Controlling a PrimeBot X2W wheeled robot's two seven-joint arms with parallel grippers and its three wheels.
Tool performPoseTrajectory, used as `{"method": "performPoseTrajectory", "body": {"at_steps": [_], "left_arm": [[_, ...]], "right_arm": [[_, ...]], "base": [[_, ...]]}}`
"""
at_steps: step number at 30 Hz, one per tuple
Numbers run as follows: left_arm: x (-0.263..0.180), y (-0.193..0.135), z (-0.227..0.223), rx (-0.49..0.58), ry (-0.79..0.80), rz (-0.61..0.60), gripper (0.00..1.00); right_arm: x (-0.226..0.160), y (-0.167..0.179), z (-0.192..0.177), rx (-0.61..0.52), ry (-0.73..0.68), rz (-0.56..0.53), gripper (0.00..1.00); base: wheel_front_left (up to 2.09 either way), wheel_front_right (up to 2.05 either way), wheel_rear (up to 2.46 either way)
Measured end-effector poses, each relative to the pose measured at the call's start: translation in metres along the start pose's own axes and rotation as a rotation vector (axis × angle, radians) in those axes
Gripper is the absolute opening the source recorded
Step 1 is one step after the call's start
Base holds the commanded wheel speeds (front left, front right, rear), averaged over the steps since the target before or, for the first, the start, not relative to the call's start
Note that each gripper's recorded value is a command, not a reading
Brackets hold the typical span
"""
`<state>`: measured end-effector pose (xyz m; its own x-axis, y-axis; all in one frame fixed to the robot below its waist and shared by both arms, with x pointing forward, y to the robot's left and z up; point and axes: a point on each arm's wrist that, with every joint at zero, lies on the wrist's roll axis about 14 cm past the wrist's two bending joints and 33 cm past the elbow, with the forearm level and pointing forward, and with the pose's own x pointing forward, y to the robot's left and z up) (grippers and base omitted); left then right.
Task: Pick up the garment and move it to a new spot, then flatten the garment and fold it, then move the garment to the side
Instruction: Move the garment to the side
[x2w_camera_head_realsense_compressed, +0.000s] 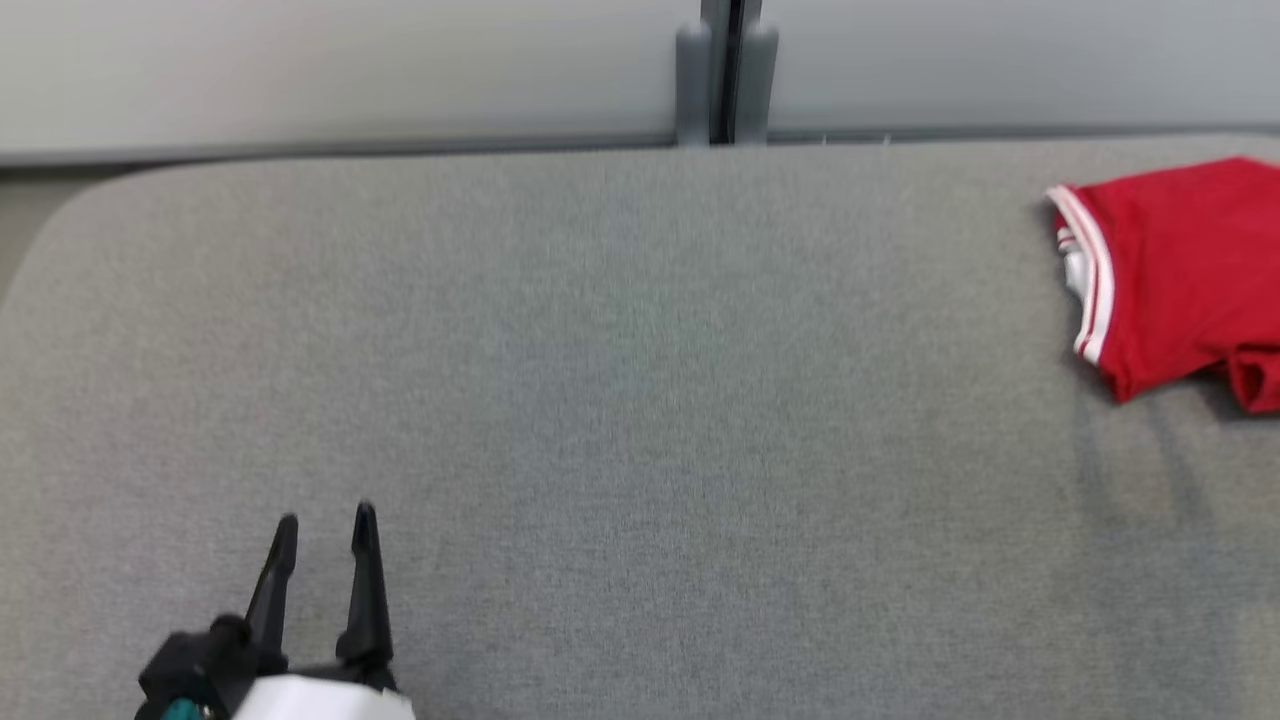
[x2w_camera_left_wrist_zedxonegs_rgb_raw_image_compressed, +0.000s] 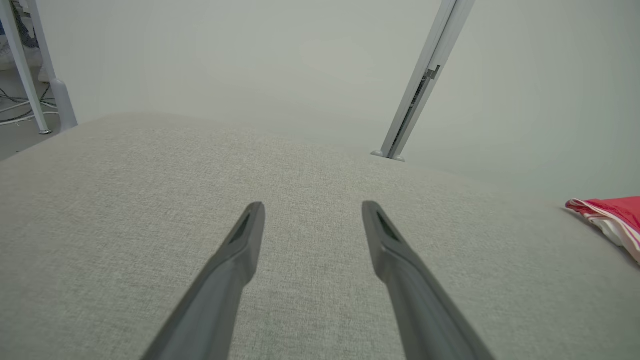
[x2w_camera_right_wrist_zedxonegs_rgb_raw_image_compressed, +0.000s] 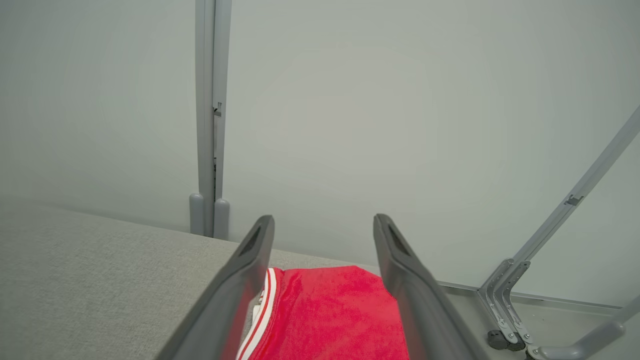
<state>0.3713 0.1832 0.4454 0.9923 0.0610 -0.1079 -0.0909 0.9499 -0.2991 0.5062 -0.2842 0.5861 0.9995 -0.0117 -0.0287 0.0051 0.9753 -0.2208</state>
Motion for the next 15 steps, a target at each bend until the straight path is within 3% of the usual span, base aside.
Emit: {"method": "performPoseTrajectory", "body": {"at_steps": [10,15], "left_arm": [[-0.057,0.027,0.020,0.069,-0.071,0.097,1.00],[-0.063,0.026,0.021,0.065,-0.078,0.079,1.00]], "right_arm": [[-0.119,0.090,-0.047,0.253,-0.097,0.067,1.00],[-0.154,0.109,-0.080,0.292,-0.050,0.066,1.00]], "base": [[0.00,0.00,0.00],[0.00,0.00,0.00]]}}
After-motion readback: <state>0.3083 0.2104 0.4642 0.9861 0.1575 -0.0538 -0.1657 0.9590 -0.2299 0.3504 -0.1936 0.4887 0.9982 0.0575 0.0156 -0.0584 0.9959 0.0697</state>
